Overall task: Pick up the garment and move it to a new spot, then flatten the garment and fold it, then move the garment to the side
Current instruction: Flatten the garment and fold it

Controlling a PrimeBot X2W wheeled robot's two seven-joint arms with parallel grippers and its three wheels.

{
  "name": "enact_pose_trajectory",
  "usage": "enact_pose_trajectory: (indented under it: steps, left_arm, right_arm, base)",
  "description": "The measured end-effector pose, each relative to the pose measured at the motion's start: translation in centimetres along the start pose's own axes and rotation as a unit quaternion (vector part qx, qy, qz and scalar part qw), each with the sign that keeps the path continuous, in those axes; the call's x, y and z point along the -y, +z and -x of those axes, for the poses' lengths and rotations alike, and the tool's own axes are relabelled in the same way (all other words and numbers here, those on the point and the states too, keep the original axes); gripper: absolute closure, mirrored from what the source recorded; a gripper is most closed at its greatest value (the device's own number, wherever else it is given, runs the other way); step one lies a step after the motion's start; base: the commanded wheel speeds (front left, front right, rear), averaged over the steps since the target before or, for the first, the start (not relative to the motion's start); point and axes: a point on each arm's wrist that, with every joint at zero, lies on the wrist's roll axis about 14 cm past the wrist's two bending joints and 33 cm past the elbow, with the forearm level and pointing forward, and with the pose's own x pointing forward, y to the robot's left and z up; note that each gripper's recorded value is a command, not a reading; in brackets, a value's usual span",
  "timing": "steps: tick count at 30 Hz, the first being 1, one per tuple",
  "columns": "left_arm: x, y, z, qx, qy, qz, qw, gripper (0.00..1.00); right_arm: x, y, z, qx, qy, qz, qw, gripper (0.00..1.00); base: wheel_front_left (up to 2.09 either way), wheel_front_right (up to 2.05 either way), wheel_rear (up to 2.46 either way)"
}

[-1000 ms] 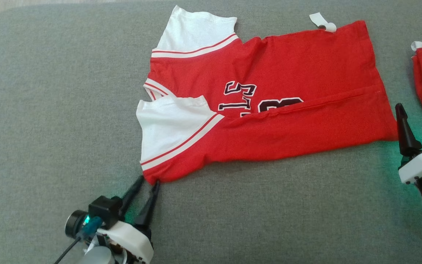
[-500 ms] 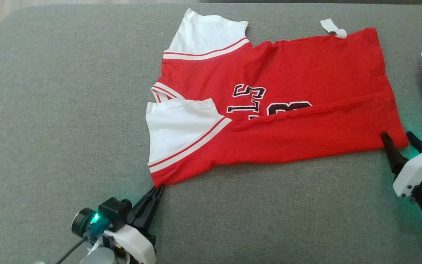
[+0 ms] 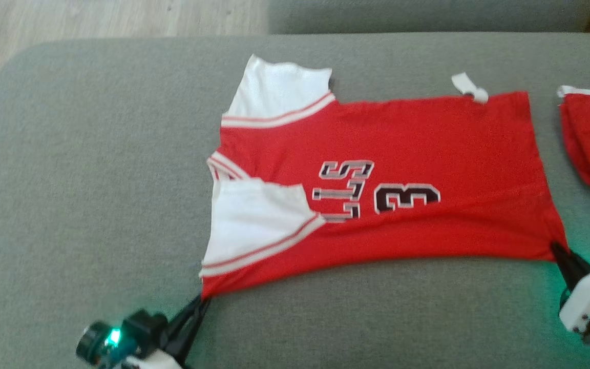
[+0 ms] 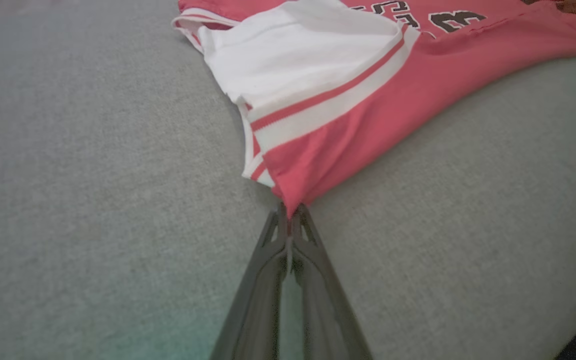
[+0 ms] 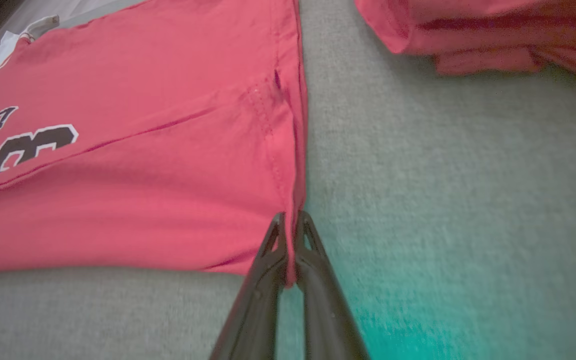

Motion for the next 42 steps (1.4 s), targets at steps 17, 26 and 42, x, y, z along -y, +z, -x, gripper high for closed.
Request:
enact_pose_trajectory:
  steps: [17,26,42]
  left_arm:
    - [3.0,-1.0,2.8,-0.011,-0.018,0.005,1.0,1.0]
    - [3.9,-0.5,2.5,-0.006,-0.032,-0.001,0.999,0.0]
    - [-1.0,18.6,-2.6,0.072,-0.079,-0.008,0.994,0.0]
  right_arm:
    - [1.3,-3.9,6.2,-0.004,-0.033,-0.032,0.999,1.0]
    - [1.2,-2.4,7.0,0.03,-0.042,-0.031,0.998,0.0]
    - [-0.9,2.5,5.9,0.117,-0.033,0.003,0.993,0.0]
  base:
    - [0.0,0.0,0.0]
    - [0.0,0.0,0.0]
    - [0.0,0.0,0.0]
